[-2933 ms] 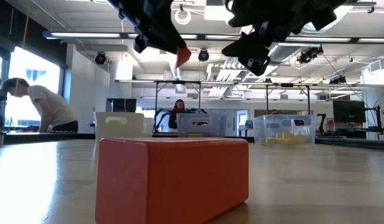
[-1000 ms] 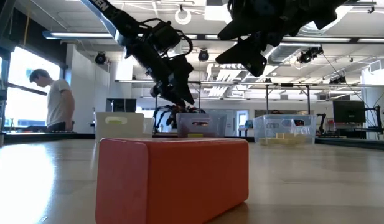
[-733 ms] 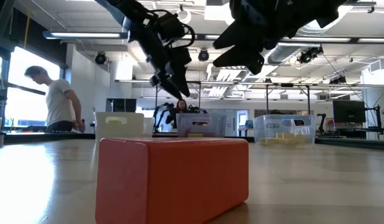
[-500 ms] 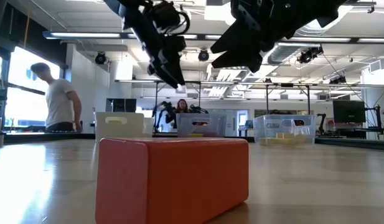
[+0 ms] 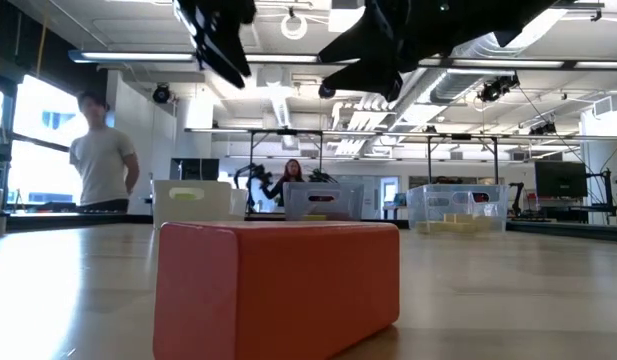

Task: Sort & place blocks by color
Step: Put the green block into the white bin

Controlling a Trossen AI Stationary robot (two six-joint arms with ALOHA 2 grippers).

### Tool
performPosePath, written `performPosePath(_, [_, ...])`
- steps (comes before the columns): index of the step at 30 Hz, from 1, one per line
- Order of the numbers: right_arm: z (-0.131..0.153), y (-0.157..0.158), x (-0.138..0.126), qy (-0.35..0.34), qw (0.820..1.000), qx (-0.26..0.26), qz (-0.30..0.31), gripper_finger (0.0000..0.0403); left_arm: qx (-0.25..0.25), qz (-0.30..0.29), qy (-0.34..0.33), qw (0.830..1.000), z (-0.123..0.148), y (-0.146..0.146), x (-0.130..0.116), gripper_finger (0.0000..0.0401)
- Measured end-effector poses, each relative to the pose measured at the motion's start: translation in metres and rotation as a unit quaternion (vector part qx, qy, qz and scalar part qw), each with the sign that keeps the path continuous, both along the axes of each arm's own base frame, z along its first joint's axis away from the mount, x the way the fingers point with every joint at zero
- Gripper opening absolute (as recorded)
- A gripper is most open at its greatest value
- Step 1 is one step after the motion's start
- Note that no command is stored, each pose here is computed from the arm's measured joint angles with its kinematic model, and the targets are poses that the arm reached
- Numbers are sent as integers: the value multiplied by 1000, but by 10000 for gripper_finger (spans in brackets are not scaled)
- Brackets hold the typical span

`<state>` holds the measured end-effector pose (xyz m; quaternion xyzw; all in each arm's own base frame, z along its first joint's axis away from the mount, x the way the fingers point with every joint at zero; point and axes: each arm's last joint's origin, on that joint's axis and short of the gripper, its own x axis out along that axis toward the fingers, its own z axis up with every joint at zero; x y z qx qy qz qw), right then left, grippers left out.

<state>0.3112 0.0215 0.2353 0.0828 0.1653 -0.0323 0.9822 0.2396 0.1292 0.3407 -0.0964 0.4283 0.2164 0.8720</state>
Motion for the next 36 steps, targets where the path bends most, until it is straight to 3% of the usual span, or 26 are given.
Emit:
performPosePath(6, [4, -22, 2, -24, 999, 1, -32, 241, -16, -19, -23, 999, 21, -37, -19, 243])
performPosePath(11, [6, -36, 2, -30, 998, -17, -49, 241, -33, -41, -33, 998, 22, -64, -31, 243])
performPosePath(18, [9, -45, 3, -44, 997, -31, -55, 241, -52, -36, -27, 998, -3, -86, -42, 243])
performPosePath(25, [30, -51, 10, -61, 996, -49, -41, 241, -68, -42, -35, 996, -33, -99, -38, 243])
performPosePath(36, [11, -53, 34, 40, 997, -62, -25, 241, -92, -44, -18, 995, -73, -111, -36, 243])
